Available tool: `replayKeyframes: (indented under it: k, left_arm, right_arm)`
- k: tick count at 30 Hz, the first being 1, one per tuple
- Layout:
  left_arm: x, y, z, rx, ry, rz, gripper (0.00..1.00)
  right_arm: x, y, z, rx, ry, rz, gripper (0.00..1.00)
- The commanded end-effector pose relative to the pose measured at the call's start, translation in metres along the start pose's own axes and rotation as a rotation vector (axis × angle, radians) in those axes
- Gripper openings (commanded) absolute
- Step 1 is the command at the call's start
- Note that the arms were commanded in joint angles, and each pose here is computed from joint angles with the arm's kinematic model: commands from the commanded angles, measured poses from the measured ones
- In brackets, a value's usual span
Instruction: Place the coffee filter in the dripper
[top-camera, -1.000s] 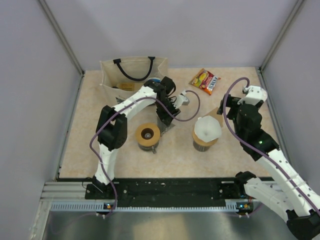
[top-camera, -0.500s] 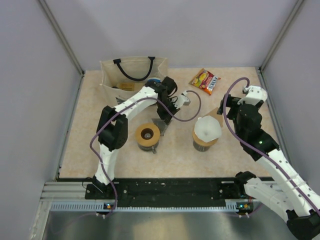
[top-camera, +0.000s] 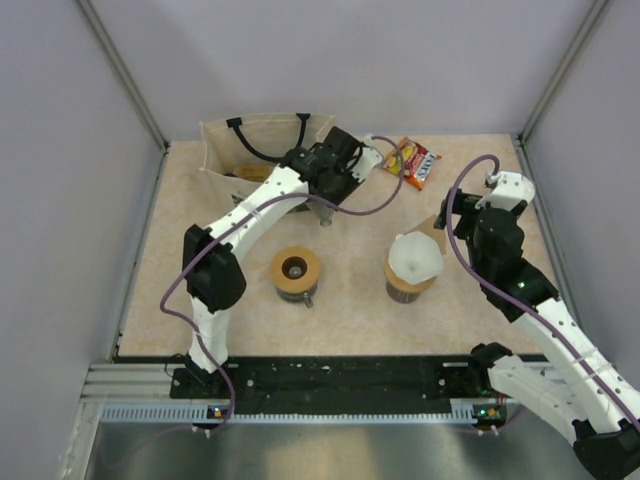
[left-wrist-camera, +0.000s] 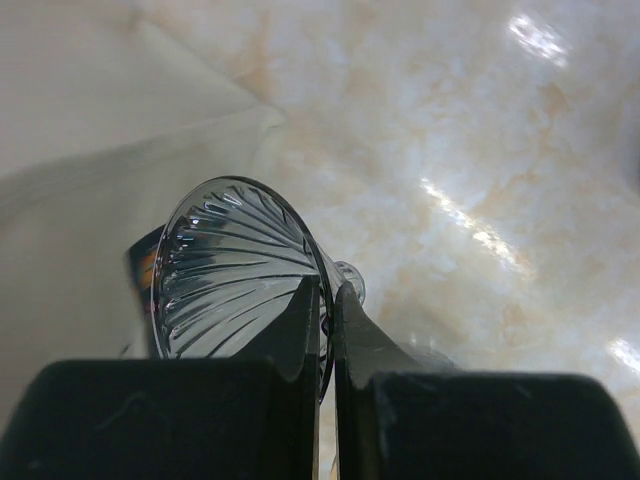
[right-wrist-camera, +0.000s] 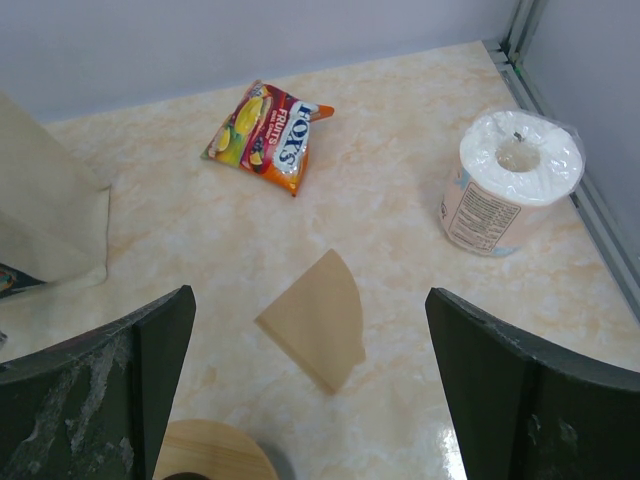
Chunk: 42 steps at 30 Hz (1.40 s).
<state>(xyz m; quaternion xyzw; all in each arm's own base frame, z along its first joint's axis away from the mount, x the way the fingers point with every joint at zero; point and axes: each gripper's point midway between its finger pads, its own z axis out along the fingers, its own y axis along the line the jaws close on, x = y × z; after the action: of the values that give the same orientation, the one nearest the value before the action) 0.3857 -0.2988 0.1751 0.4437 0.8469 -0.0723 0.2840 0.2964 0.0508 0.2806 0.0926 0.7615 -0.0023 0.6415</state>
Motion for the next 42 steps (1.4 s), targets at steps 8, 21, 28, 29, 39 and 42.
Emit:
replayKeyframes:
  k: [8, 21, 28, 29, 39, 42]
  left_arm:
    - [0.005, 0.053, -0.16, -0.631, -0.17, -0.416, 0.0]
    - [0.069, -0.013, -0.145, -0.446, -0.098, -0.522, 0.0]
    - [0.071, -0.032, -0.143, -0.474, -0.032, -0.446, 0.0]
    - [0.074, -0.034, -0.144, -0.484, -0.008, -0.444, 0.0]
    - [0.093, -0.046, -0.119, -0.51, 0.08, -0.433, 0.0]
    - [0.095, -0.052, -0.109, -0.485, 0.097, -0.424, 0.0]
  right_arm:
    - [-0.012, 0.0, -0.001, -0.006, -0.048, 0.033, 0.99]
    - [-0.013, 0.001, -0.002, -0.016, -0.052, 0.038, 0.99]
    - [-0.013, -0.001, -0.002, -0.004, -0.054, 0.035, 0.99]
    - [-0.013, -0.001, -0.002, -0.001, -0.055, 0.035, 0.99]
    - [-0.014, -0.003, -0.004, 0.0, -0.057, 0.04, 0.99]
    - [-0.014, -0.003, -0.005, 0.0, -0.061, 0.043, 0.99]
